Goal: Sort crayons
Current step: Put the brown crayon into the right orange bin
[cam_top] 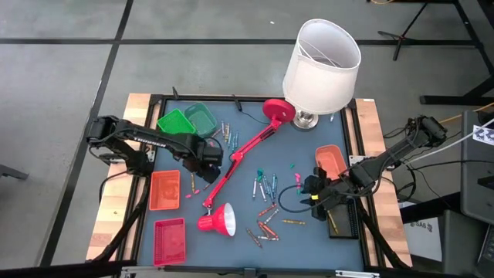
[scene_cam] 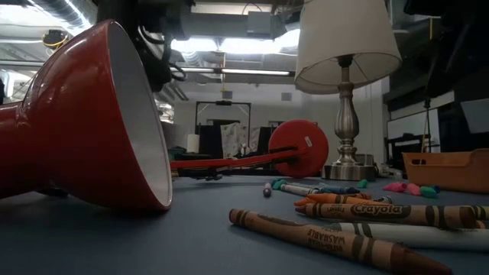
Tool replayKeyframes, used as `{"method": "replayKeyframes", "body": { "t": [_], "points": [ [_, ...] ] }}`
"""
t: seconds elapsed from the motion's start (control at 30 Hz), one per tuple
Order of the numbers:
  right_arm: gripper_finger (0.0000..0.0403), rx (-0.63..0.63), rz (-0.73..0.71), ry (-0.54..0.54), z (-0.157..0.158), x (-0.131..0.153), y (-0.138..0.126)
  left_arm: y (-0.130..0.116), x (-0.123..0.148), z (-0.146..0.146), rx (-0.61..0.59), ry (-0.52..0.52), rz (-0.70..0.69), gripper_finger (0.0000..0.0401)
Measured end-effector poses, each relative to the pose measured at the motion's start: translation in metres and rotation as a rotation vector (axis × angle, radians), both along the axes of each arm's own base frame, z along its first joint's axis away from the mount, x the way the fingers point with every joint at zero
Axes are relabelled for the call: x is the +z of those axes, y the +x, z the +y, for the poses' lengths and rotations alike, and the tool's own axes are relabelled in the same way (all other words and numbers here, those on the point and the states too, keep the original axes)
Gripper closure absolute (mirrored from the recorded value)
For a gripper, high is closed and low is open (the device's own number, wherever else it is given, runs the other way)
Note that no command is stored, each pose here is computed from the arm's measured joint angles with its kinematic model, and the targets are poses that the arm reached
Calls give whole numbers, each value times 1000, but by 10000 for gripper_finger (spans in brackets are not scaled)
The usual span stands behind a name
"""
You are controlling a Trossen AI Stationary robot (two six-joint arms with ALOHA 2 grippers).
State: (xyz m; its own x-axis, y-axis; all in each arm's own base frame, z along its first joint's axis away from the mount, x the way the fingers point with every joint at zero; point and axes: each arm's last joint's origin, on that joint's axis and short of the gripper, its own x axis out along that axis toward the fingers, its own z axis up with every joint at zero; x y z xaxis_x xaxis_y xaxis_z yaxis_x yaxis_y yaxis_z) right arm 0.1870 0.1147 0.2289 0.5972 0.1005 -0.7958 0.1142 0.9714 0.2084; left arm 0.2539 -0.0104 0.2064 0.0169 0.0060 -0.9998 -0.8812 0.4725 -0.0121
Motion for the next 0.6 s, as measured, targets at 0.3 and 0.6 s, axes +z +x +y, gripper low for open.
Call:
{"method": "replayKeyframes", "body": {
  "t": [0.3, 0.6],
  "points": [
    [240, 107, -14, -102, -1, 0, 0, 15, -3, -30, -59, 30, -157, 303],
    [240, 110, -14, -103, -1, 0, 0, 24, -26, -44, -118, 71, -104, 303]
  ]
}}
